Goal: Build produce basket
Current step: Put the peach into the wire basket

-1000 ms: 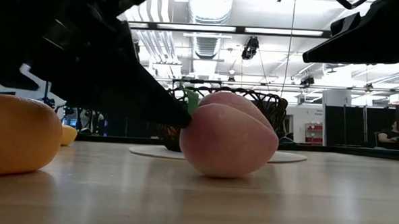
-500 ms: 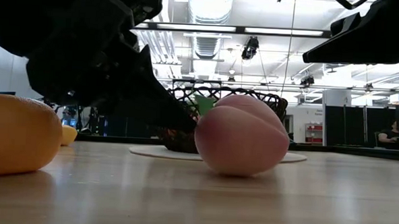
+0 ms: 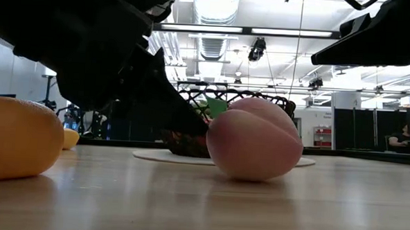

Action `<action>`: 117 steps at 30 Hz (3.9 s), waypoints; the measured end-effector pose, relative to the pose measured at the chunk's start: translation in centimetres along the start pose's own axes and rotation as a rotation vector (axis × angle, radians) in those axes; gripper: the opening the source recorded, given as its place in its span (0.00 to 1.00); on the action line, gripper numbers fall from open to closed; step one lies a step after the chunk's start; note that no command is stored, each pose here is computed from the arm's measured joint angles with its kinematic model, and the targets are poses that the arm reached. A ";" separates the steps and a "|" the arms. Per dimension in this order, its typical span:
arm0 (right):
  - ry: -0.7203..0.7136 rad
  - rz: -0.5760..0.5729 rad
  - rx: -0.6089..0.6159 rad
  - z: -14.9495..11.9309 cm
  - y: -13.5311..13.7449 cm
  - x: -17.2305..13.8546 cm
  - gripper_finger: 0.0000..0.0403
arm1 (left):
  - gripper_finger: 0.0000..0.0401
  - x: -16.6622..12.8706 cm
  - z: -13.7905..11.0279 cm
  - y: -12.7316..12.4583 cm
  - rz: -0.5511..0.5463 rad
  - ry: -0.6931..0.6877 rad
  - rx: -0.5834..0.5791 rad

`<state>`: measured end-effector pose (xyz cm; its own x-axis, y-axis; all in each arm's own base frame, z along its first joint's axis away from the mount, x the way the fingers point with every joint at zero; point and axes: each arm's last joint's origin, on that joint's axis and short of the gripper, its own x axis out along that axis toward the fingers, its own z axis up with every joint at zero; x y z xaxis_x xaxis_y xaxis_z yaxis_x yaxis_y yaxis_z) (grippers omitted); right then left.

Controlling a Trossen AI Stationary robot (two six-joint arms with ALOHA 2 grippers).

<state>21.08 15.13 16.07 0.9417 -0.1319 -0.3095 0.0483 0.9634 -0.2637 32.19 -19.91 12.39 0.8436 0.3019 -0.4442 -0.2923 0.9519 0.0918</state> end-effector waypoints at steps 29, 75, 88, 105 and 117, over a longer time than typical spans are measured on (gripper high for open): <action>0.360 0.172 -0.078 1.5 3.3 3.6 0.08 | 0.36 2.1 0.2 -1.8 -0.223 -0.032 0.043; 0.284 0.048 0.007 7.9 -4.8 6.1 0.71 | 0.36 -5.9 3.5 1.8 0.193 -0.089 0.069; 0.366 -0.421 0.263 3.8 -19.5 7.7 0.71 | 0.36 -4.9 1.7 2.4 0.278 -0.155 0.026; 0.604 -0.486 0.251 0.8 -20.9 10.5 0.82 | 0.36 -4.6 1.2 2.2 0.282 -0.146 0.042; 0.727 -0.268 0.218 5.6 -21.7 9.5 0.88 | 0.36 -4.6 1.2 2.2 0.282 -0.147 0.042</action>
<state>30.83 -5.73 24.01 0.4398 -0.4114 -0.7983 0.3766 0.8915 -0.2519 28.25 -19.11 15.70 0.7887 0.5556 -0.2631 -0.5076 0.8300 0.2312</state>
